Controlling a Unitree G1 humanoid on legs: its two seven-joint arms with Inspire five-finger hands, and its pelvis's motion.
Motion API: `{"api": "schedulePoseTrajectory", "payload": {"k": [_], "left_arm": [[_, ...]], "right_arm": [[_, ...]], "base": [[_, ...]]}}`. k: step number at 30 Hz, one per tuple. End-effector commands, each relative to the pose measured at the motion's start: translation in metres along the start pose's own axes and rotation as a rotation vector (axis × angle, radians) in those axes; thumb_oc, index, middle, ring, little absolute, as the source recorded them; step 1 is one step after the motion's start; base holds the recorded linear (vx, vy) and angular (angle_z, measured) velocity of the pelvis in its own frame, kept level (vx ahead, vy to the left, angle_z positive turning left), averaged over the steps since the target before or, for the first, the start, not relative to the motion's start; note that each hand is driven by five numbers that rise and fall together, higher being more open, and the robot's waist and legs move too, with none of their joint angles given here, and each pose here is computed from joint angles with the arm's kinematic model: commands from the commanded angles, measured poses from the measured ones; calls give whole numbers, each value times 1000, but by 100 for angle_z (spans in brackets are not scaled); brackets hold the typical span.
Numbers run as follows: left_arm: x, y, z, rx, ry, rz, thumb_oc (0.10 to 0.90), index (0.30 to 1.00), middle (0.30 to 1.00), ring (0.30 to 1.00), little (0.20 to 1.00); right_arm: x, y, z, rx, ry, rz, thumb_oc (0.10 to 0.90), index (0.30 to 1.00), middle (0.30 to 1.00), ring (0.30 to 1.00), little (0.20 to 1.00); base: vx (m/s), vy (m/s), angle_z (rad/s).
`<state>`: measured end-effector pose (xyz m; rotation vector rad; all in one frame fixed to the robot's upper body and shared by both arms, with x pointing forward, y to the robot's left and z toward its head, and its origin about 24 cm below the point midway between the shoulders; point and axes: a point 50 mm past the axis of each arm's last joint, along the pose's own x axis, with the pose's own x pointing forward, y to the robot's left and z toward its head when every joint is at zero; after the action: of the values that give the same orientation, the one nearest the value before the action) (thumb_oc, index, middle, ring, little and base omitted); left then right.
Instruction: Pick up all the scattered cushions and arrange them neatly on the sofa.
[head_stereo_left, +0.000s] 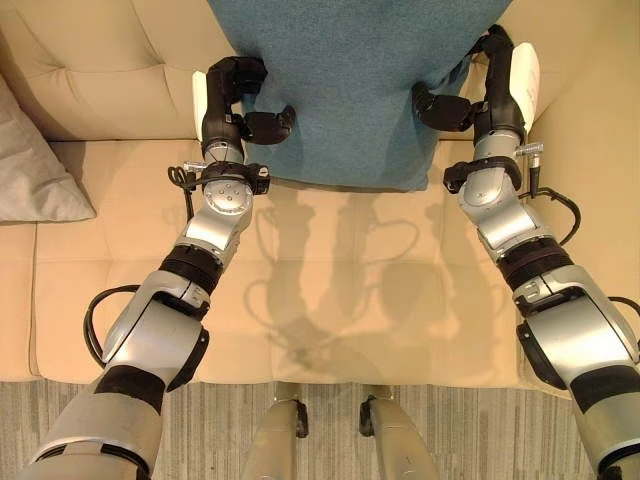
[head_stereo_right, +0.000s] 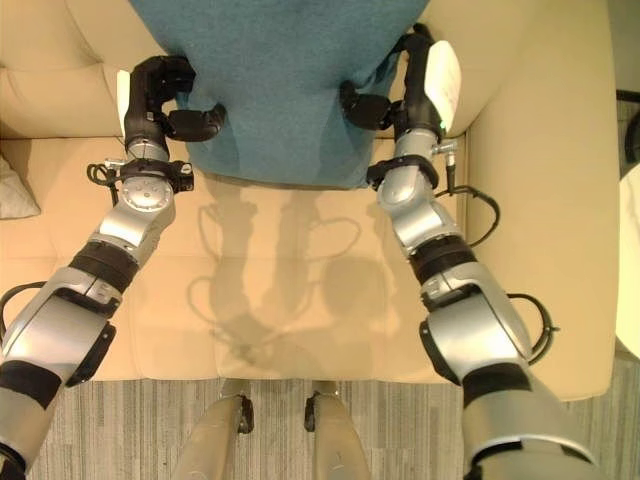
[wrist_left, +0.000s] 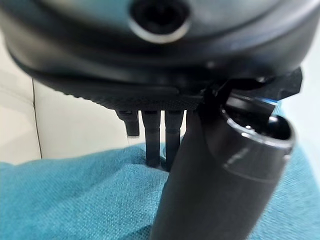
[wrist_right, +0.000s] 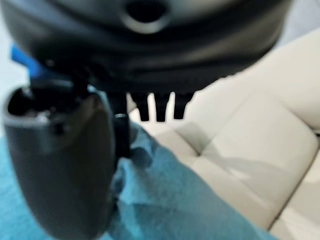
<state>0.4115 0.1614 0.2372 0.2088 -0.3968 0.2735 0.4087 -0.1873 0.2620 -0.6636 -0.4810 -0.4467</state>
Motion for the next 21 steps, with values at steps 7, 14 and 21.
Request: {"api": "schedulePoseTrajectory", "payload": {"k": [7,14,21], "left_arm": [[6,42,22,-59,-157,72,800,900,900,900,900],[-23,58,-10,-68,-131,69,800,900,900,900,900],[-77,66,-63,2,-18,2,800,900,900,900,900]], "right_arm": [[11,-32,19,59,-118,-76,800,900,900,900,900],[-15,-45,-14,93,-99,-73,800,900,900,900,900],[-76,-34,-71,137,24,68,800,900,900,900,900]], "base": [[-2,-7,-3],[0,0,0],[18,-10,6]]}}
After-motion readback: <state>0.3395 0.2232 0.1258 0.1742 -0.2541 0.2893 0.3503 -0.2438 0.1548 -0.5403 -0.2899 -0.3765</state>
